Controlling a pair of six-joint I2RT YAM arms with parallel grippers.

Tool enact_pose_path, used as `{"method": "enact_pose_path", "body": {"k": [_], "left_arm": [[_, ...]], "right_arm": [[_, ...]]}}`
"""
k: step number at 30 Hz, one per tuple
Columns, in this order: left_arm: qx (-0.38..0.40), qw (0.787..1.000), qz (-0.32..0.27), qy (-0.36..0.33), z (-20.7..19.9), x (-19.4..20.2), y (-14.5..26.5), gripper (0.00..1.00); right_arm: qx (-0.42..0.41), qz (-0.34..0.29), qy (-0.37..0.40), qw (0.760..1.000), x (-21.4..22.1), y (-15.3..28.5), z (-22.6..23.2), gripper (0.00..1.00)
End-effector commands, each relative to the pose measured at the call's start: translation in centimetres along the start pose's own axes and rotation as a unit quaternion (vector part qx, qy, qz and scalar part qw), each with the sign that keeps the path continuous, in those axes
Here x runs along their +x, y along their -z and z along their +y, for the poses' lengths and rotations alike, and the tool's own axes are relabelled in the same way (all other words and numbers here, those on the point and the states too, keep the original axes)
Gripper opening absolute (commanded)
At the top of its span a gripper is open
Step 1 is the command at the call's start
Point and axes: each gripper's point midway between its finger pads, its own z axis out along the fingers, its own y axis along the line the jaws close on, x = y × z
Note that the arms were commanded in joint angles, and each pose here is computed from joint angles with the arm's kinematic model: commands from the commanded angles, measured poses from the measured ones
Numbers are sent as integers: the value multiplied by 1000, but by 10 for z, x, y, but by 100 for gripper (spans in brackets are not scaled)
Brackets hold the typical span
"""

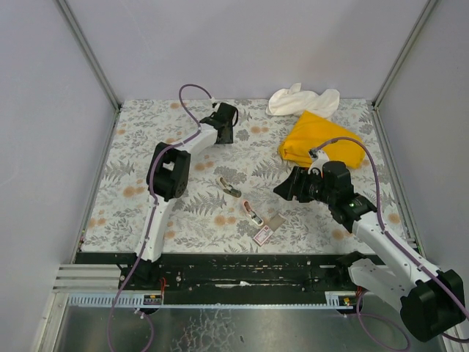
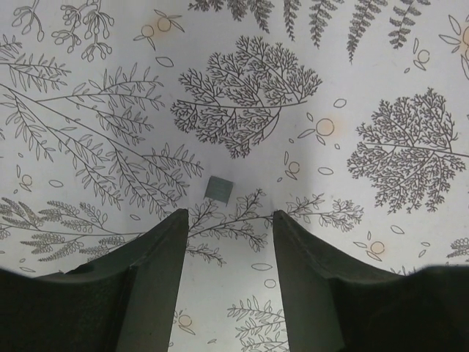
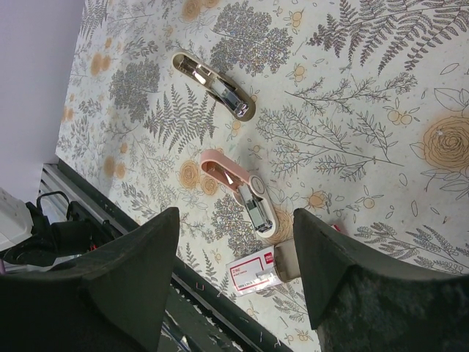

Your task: Load the staples into the stapler

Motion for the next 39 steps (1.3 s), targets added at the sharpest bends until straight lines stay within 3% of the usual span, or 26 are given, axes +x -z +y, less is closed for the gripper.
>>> {"method": "enact_pose_path", "body": {"k": [1,22,31,39], "left_arm": [[-7,1000,5,-8,9,0,-13,48],[-10,999,21,-24,21,9,-36,29],[2,999,32,-13,19,17,-26,16],[39,998,53,2,-1,41,-3,12]], "right_arm": [[-3,-17,4,1000,-8,-1,4,70],[16,-7,-9,1000,4,-2,-8,70],[20,-6,-13,1000,5,-3,-10,69],[18,-6,-14,1000,5,-4,-10,69]]}}
